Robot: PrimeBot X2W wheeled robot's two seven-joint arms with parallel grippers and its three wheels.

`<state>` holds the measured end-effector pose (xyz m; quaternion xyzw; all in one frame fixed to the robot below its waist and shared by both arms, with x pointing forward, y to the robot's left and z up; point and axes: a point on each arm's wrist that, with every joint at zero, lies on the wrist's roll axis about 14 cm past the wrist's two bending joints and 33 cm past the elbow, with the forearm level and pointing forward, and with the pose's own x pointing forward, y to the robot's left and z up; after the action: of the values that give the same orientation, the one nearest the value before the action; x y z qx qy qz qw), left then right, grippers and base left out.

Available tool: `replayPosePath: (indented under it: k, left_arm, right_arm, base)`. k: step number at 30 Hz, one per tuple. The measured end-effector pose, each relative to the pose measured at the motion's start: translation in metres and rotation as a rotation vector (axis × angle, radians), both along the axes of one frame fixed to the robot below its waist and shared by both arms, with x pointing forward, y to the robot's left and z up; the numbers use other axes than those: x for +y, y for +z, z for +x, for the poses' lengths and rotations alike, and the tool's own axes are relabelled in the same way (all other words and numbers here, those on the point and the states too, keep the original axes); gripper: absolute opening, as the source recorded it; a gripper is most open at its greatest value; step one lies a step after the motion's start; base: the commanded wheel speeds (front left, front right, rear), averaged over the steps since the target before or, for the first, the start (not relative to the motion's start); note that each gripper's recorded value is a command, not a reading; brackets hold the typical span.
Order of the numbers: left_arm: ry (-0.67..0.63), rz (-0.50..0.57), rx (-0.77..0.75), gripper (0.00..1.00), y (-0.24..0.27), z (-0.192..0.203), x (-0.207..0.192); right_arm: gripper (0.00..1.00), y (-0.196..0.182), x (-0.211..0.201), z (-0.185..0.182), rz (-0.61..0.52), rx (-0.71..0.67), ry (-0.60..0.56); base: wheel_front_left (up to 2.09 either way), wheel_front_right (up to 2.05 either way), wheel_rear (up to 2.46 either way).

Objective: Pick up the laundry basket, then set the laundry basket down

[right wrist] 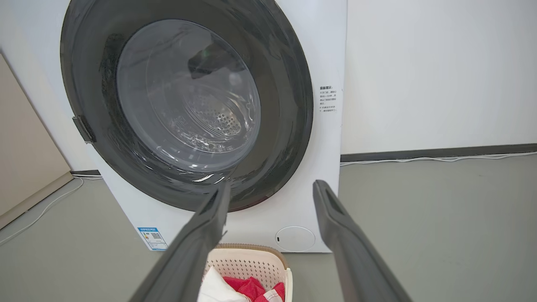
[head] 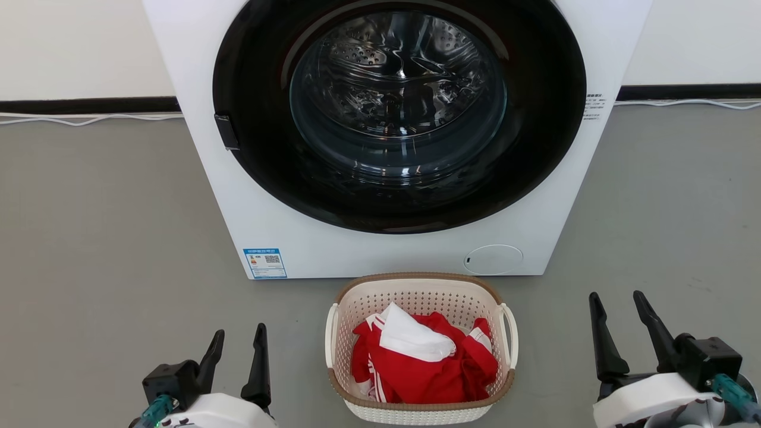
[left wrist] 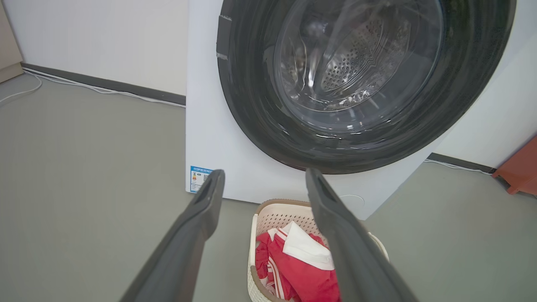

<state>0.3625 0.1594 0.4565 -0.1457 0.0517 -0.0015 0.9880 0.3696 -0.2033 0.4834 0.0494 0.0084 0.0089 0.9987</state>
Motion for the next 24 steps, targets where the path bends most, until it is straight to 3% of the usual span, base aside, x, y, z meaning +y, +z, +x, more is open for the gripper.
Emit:
replayPosePath:
  k: [9, 24]
  left_arm:
    - [-0.018, 0.080, -0.021, 1.00, 0.0024, -0.0001, -0.0021]
    - [-0.015, 0.084, -0.014, 1.00, 0.0001, -0.0011, -0.0006]
  right_arm:
    - [1.00, -0.0011, 0.0007, -0.0010, -0.083, -0.008, 0.015]
    - [1.00, -0.0056, -0.0020, -0.0017, -0.084, 0.007, 0.009]
  base:
    - [0.00, 0.00, 0.00]
    - [0.00, 0.00, 0.00]
